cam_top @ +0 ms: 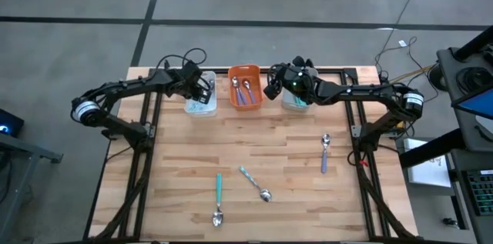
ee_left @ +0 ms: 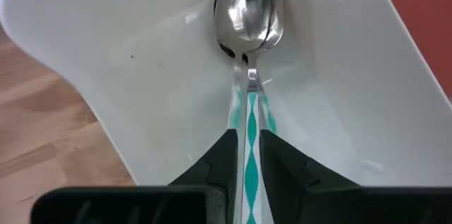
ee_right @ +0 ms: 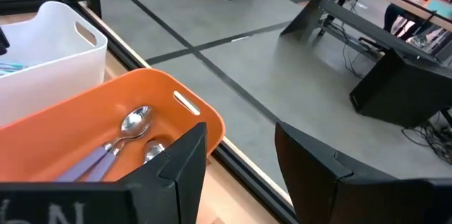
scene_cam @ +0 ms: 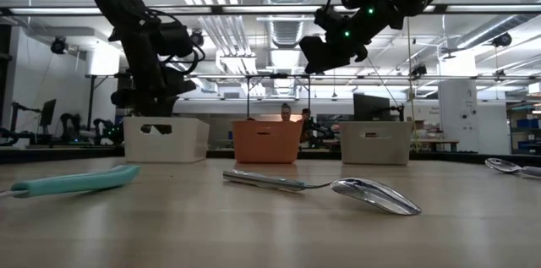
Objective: Sort silverware by color (type)
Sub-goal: Put the blue patterned spoon into the white bin, then put the purple spoon into the orange bin
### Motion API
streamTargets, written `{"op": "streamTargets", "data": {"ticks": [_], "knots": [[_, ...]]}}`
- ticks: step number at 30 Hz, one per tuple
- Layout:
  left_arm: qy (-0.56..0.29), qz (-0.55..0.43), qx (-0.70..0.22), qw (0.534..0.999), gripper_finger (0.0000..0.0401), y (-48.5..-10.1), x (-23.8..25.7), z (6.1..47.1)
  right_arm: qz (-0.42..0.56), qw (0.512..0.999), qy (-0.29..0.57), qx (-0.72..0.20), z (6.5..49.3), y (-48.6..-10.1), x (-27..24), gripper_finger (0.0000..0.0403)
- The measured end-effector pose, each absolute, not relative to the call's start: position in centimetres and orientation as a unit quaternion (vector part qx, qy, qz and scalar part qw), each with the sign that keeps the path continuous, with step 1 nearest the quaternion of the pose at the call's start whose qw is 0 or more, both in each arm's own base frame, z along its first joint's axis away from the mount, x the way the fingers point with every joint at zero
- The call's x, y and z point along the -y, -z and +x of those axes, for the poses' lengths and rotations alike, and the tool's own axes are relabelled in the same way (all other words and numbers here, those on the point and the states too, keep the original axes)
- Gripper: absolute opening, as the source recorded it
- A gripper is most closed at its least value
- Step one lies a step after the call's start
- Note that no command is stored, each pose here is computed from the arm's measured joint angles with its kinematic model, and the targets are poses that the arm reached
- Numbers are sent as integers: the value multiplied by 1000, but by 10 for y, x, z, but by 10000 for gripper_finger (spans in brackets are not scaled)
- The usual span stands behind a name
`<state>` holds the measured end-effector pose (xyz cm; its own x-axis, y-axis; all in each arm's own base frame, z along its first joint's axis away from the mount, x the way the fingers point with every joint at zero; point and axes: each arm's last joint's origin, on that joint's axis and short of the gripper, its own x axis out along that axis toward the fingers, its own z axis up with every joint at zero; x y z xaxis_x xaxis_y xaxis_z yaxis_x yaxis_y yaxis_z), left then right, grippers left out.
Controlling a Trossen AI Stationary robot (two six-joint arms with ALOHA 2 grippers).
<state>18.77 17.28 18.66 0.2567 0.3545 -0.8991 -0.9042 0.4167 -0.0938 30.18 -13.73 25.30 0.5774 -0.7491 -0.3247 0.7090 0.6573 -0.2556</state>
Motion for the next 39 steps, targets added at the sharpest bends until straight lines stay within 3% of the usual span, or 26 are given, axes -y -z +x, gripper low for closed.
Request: {"op": "streamTargets", "data": {"ticks": [9, 16, 22, 29, 39], "knots": [[-426, -299, -424, 741, 55, -193, -166, 191, -41, 887, 412, -203, 302, -253, 137, 160], [-410, -204, -397, 795, 56, -219, -128, 203, 63, 903, 357, -230, 302, -241, 127, 160], [-321, -117, -358, 869, 56, -231, -81, 213, 172, 915, 258, -257, 307, -235, 108, 160], [-210, -64, -308, 926, 56, -222, -29, 212, 287, 905, 131, -284, 318, -259, 88, 160], [-137, -53, -268, 952, 56, -204, 3, 211, 308, 859, 104, -396, 317, -282, 48, 160]]}}
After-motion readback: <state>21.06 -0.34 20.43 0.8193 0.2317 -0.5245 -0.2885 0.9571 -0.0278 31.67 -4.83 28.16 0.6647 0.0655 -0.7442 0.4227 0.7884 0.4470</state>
